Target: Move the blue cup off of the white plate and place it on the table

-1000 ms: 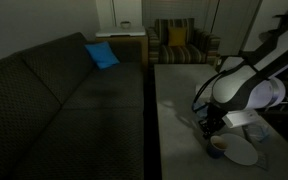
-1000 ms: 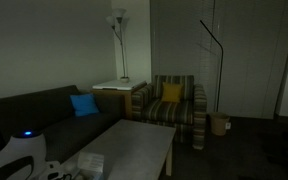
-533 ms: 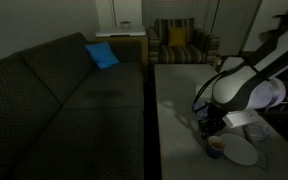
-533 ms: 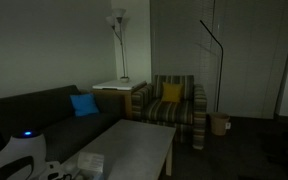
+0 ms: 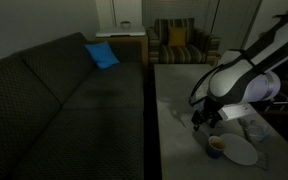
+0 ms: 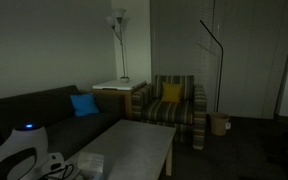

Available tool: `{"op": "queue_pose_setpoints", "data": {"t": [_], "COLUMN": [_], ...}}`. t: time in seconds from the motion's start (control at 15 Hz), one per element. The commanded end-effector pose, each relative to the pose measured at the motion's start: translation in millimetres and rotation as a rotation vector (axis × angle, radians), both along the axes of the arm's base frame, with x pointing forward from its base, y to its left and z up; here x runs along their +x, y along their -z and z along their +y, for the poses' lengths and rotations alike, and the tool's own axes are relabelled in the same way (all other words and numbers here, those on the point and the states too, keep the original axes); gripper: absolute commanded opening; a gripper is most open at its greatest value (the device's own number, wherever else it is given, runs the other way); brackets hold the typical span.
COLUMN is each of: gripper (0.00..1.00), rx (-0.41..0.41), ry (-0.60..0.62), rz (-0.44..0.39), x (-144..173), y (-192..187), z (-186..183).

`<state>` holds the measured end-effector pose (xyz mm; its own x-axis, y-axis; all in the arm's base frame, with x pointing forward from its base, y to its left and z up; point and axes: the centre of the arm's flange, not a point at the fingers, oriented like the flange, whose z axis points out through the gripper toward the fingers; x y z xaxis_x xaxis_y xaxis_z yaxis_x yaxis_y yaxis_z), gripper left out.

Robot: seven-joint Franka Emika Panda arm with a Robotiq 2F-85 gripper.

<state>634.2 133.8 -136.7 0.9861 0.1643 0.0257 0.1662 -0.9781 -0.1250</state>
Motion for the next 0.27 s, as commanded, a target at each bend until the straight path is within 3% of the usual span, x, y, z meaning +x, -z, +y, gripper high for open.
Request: {"op": "queue_pose_setpoints", "data": {"t": [0.0,0.2], "gripper": [1.00,1.00], "rx": [-0.036,-0.014], "ry": [0.010,-0.013], "rz": [-0.004,0.004], "x": [4.3,-6.9], "y": [-6.4,-10.0], "z": [7.3,7.3]}}
